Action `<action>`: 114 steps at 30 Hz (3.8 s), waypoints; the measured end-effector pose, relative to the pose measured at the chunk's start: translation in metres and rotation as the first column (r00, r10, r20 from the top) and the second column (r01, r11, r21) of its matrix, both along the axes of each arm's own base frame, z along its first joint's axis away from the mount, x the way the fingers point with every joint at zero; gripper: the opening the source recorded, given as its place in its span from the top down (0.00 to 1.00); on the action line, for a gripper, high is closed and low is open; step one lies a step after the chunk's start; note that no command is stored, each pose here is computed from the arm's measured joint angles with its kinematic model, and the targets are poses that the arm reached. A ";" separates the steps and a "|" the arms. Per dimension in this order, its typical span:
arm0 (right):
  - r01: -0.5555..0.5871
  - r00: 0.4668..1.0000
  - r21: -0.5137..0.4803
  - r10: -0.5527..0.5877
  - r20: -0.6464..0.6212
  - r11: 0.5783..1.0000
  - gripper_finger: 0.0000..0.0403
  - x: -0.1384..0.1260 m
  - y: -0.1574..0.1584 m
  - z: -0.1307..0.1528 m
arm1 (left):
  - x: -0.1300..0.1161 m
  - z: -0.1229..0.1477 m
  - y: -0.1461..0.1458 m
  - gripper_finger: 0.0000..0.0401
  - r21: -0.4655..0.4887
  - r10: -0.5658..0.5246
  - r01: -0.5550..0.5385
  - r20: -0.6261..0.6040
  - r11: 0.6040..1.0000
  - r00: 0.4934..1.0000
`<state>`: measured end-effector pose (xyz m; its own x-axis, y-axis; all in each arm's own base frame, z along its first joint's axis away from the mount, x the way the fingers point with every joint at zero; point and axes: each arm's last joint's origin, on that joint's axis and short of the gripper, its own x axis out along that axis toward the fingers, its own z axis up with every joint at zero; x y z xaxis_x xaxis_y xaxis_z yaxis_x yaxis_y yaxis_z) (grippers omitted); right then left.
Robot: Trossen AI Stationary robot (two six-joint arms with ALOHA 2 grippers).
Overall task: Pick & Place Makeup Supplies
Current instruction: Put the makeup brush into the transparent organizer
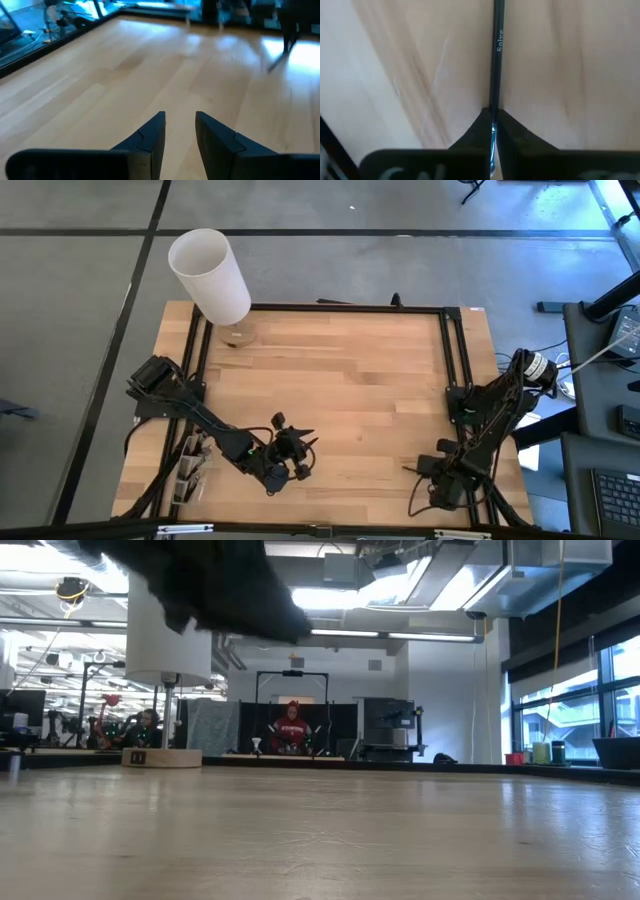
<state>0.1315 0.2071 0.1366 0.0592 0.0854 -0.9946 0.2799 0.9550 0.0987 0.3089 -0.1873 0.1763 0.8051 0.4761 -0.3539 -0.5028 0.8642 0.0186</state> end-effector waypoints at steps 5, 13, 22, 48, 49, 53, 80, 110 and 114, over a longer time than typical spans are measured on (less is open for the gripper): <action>0.151 0.988 0.017 -0.151 0.006 0.988 0.92 0.017 -0.010 0.000 | 0.016 -0.027 0.005 0.74 0.016 -0.104 0.107 -0.120 0.994 0.987; 0.289 0.954 0.108 -0.295 0.047 0.951 0.94 0.058 -0.035 0.002 | 0.056 -0.040 -0.011 0.74 0.285 -0.349 0.386 -0.173 0.877 0.921; 0.217 0.908 0.268 -0.295 0.297 0.939 0.94 0.108 -0.057 0.010 | 0.099 -0.046 -0.029 0.74 0.421 -0.431 0.506 -0.267 0.753 0.862; -0.028 0.911 0.457 -0.166 0.377 0.889 0.99 0.140 -0.090 0.022 | 0.087 -0.061 -0.040 0.74 0.577 -0.194 0.576 -0.589 0.579 0.785; -0.027 0.914 0.454 -0.162 0.372 0.891 0.99 0.139 -0.090 0.022 | 0.086 -0.054 -0.040 0.74 0.567 -0.204 0.574 -0.584 0.591 0.786; -0.029 0.925 0.437 -0.142 0.354 0.899 0.98 0.137 -0.091 0.020 | 0.090 0.000 -0.035 0.75 0.317 -0.476 0.663 -0.499 0.678 0.725; 0.413 0.226 -0.135 0.042 0.973 0.901 0.97 0.033 -0.156 0.154 | 0.134 -0.021 0.031 0.75 -0.319 -0.782 0.735 -0.433 0.598 0.449; 0.409 0.223 -0.131 0.041 0.974 0.903 0.97 0.022 -0.165 0.161 | 0.128 -0.044 0.033 0.97 -0.437 -0.584 0.393 -0.526 0.809 0.618; 0.412 0.237 -0.117 0.018 0.971 0.904 0.97 0.022 -0.165 0.158 | 0.116 -0.022 0.036 0.95 -0.329 -0.422 0.274 -0.575 0.904 0.701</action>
<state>0.1531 0.0423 0.2950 0.9244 -0.3473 -0.1575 0.3727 0.9103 0.1801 0.4251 -0.1510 0.1541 0.4622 0.0647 -0.8844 -0.1039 0.9944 0.0185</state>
